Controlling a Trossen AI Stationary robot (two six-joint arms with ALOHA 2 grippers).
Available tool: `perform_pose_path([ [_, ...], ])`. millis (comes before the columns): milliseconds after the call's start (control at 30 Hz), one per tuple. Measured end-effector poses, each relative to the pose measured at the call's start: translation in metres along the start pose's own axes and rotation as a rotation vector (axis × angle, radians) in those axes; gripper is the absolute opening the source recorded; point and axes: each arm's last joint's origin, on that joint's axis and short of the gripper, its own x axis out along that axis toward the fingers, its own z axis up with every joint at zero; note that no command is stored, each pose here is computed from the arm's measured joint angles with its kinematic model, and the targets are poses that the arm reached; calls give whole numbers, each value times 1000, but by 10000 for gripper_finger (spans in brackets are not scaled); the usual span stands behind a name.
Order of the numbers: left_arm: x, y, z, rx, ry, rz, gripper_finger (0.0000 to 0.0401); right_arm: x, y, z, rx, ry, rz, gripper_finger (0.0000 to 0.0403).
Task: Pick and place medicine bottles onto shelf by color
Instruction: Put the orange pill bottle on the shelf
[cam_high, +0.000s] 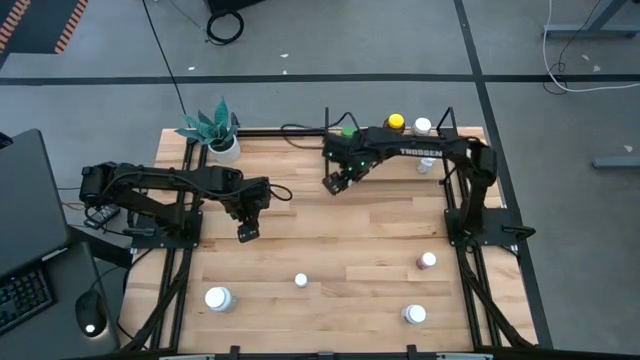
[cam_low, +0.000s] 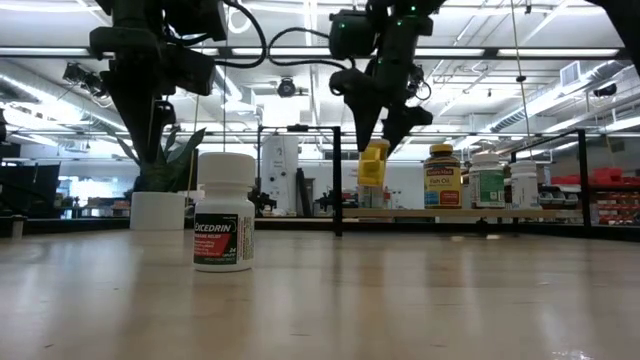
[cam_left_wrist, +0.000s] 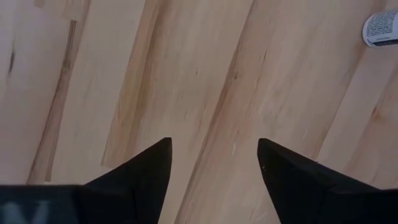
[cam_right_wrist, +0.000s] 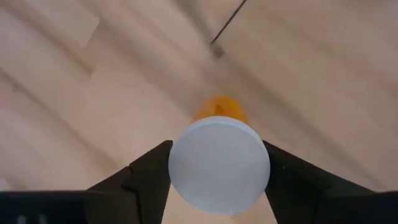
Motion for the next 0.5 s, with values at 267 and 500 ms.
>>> perform_pose_path([
  [267, 0, 0, 1, -1, -5, -1, 240, 9, -30, 26, 22, -19, -18, 223],
  [500, 0, 0, 1, -5, -6, -2, 234, 7, -50, 42, 47, -67, -17, 229],
])
